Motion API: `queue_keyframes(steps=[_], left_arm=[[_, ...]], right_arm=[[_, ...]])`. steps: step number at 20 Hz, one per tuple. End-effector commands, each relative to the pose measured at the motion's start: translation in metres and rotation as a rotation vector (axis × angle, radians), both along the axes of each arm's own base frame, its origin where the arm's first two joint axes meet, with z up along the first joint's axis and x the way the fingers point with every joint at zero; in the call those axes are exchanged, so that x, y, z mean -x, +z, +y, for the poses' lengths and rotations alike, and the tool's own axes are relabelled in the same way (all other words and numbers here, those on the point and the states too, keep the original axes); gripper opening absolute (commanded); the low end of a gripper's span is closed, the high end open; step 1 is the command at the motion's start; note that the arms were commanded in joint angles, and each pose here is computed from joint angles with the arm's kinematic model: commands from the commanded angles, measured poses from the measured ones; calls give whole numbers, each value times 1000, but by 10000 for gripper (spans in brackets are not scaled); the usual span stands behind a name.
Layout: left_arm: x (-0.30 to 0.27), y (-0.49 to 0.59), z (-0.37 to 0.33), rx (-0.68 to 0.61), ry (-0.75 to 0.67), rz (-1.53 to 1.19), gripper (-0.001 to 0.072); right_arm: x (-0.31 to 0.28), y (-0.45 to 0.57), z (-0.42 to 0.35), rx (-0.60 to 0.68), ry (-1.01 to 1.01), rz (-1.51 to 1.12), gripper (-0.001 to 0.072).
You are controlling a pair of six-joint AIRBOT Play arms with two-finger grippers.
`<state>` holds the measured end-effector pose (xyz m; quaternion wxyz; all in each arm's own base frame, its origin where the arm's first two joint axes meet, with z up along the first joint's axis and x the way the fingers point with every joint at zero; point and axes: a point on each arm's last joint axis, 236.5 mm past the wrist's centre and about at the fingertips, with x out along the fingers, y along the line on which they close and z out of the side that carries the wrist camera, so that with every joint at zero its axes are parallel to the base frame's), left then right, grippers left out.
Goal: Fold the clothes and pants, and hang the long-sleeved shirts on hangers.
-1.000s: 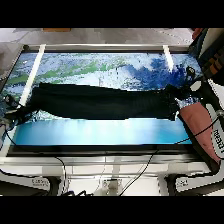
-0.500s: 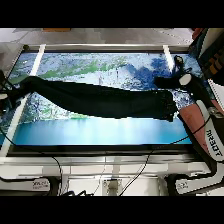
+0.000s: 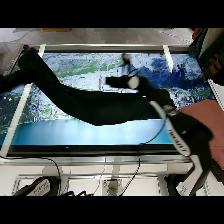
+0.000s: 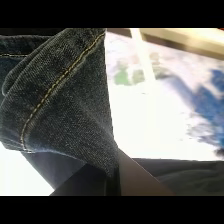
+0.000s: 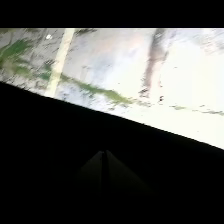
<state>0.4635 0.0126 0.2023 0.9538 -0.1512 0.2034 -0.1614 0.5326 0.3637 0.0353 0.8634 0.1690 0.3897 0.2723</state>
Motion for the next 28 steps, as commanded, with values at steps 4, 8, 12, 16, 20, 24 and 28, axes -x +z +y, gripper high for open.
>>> queue_keyframes(steps=[4,8,12,16,20,24,28], left_arm=[[24,22,-37,67,-75,17,20],[23,4,-84,79,-187,65,20],[20,-29,-118,56,-274,139,20],[18,-63,-157,68,-360,218,20],[21,-107,-195,77,-442,319,20],[35,-127,-235,68,-528,369,20],[50,-139,-258,86,-581,431,21]], right_arm=[[122,-44,178,-112,231,182,30],[149,-52,194,-35,305,136,31],[91,-61,107,193,253,102,32],[19,-36,-32,278,69,174,32],[-6,-2,-158,323,-50,226,32],[6,17,-233,399,-33,262,32],[9,20,-267,398,-79,299,32]])
